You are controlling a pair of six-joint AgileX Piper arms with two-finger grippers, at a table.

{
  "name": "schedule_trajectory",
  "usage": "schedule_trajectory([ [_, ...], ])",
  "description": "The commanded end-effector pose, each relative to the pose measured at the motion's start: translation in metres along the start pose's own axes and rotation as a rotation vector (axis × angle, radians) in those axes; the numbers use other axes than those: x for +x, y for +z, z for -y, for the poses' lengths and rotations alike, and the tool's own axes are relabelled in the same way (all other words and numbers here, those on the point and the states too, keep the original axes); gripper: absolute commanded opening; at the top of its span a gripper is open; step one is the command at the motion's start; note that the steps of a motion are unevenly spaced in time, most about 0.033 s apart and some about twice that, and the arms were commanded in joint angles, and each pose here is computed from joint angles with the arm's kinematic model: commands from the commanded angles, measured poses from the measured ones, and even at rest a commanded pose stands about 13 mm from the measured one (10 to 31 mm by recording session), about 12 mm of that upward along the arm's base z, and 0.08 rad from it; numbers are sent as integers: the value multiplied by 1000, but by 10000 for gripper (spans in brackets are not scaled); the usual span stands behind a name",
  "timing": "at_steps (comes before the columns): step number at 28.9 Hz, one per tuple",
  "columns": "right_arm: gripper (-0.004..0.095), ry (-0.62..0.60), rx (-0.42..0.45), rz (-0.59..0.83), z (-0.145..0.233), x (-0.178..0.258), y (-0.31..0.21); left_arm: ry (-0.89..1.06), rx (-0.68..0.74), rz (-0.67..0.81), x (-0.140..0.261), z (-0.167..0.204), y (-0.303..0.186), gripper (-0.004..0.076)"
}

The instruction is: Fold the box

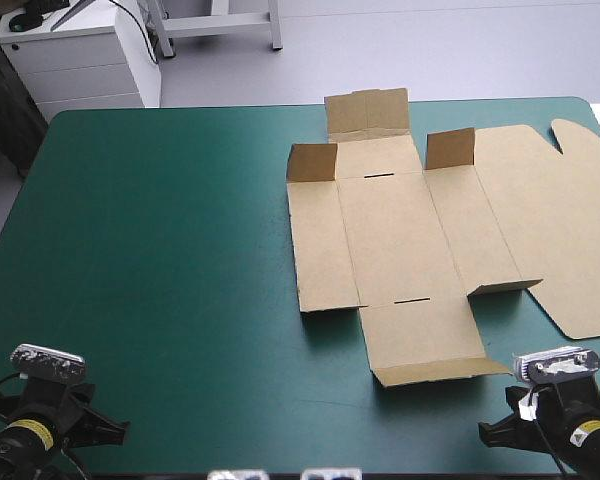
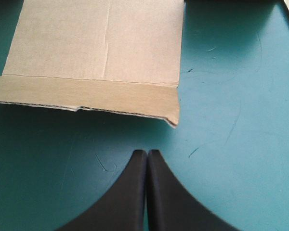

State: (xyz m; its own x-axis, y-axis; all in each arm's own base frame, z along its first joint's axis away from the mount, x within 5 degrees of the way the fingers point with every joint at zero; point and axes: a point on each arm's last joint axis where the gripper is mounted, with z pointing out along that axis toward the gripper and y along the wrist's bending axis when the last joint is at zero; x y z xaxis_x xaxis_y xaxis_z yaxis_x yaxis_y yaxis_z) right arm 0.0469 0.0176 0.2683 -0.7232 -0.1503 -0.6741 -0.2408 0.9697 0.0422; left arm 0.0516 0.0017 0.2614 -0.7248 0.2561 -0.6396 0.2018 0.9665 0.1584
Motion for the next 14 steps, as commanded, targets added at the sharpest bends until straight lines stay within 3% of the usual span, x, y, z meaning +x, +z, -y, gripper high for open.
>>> schedule_trajectory([
  [1,-19,-3,-4,65,-1,-10,-5,-5,0,59,-9,-1,-5,-8],
  [14,-19,-3,-4,65,-1,-10,-5,-4,-7,58,-17,-2,-8,-8],
])
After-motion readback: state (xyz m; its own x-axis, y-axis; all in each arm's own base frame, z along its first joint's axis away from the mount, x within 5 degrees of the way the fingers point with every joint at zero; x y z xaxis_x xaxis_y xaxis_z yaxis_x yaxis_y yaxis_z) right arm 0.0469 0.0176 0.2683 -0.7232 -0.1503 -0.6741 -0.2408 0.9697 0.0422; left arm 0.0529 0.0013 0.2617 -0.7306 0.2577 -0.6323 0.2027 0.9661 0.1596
